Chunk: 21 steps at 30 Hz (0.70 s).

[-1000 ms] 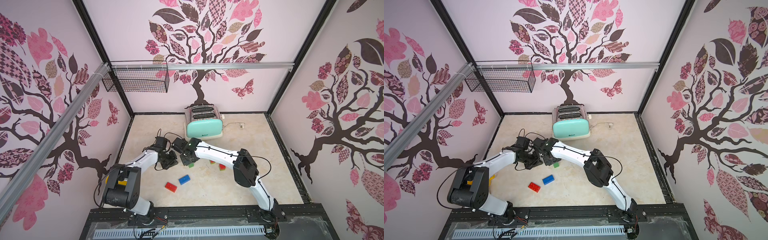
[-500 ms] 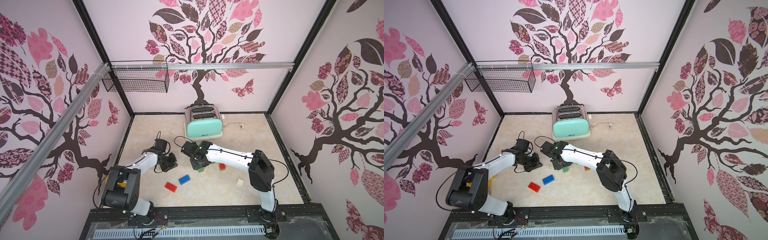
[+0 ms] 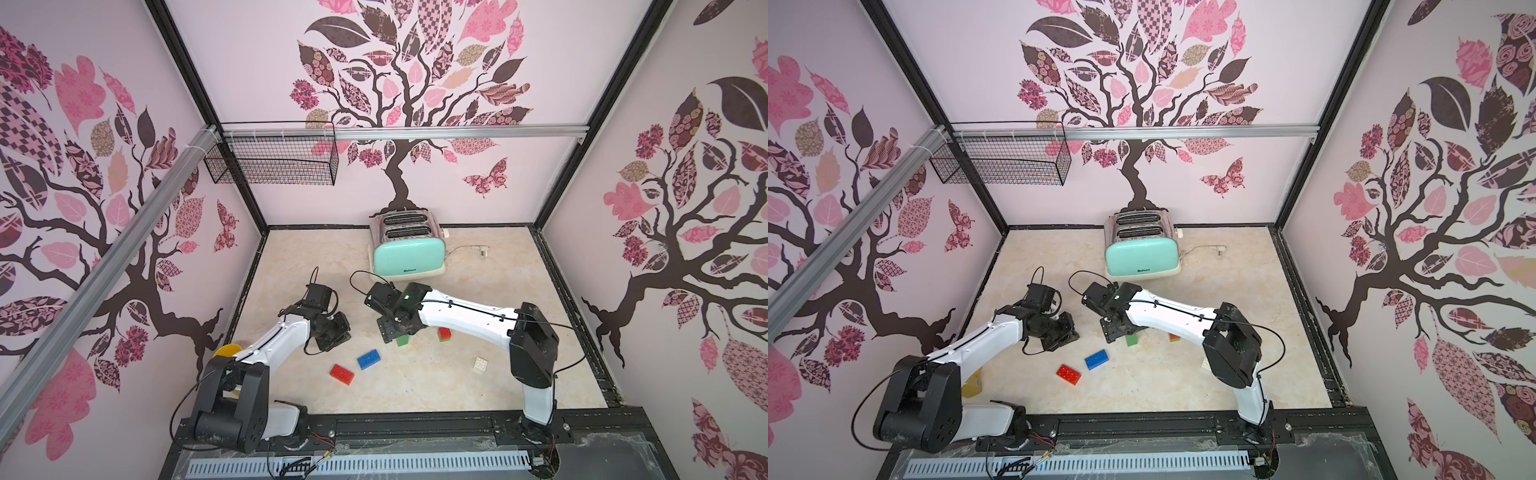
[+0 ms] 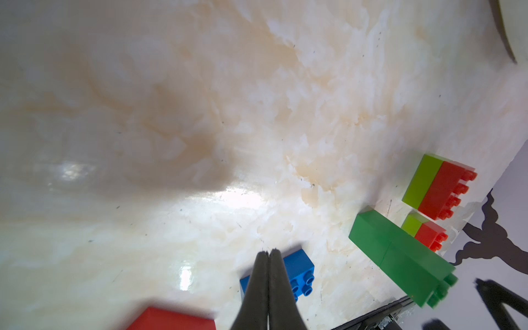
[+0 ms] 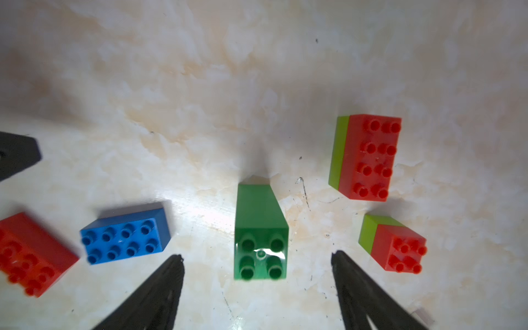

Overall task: Assemble a spoon with lego
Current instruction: Pick up the lego brick from the center of the board.

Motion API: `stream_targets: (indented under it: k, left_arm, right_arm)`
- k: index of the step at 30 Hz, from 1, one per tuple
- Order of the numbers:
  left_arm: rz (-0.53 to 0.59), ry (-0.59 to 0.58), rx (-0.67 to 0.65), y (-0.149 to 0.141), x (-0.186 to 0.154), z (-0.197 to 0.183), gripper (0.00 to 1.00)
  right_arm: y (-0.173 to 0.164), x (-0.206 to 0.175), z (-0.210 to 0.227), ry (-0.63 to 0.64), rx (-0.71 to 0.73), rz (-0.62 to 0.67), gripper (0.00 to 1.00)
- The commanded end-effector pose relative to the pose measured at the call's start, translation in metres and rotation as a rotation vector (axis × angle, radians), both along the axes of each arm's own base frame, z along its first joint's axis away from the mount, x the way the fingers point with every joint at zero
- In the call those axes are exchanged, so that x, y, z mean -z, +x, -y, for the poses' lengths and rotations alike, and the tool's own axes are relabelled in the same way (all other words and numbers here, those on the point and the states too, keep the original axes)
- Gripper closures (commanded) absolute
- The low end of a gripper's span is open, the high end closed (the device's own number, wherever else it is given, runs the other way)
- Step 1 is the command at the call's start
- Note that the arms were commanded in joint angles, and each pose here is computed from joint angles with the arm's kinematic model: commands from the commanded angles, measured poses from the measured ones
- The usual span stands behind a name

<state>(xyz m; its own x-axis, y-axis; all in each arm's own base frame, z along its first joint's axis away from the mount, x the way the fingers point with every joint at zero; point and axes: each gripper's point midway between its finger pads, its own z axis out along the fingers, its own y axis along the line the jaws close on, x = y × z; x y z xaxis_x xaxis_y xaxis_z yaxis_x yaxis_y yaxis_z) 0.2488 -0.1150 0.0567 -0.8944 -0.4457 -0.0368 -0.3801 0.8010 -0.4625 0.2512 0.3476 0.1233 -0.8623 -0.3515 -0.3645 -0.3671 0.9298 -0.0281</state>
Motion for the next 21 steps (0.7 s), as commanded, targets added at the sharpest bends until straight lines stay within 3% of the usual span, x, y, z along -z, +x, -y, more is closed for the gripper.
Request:
stream_targets:
  k: [1, 5, 8, 12, 16, 21]
  left_arm:
    - [-0.015, 0.048, -0.009, -0.02, -0.002, -0.011, 1.0]
    - [-0.039, 0.088, -0.052, -0.041, -0.005, -0.024, 1.0]
    - [-0.021, 0.159, -0.177, -0.048, -0.007, -0.047, 1.0]
    - [-0.034, 0.133, -0.338, -0.047, -0.011, -0.073, 1.0]
    - [-0.037, 0.104, -0.477, -0.036, -0.015, -0.105, 1.0]
    - [-0.045, 0.122, -0.526, -0.025, -0.017, -0.126, 1.0]
  right_arm:
    - [-0.022, -0.04, -0.031, 0.093, -0.134, 0.049, 0.16]
    - [-0.062, -0.028, -0.068, 0.134, -0.314, 0.006, 0.18]
    - [-0.091, -0.013, -0.097, 0.154, -0.453, -0.018, 0.21]
    - [-0.116, 0.008, -0.132, 0.191, -0.606, -0.028, 0.24]
    - [-0.109, 0.032, -0.155, 0.131, -0.642, -0.028, 0.25]
    - [-0.088, 0.064, -0.162, 0.004, -0.602, -0.005, 0.31]
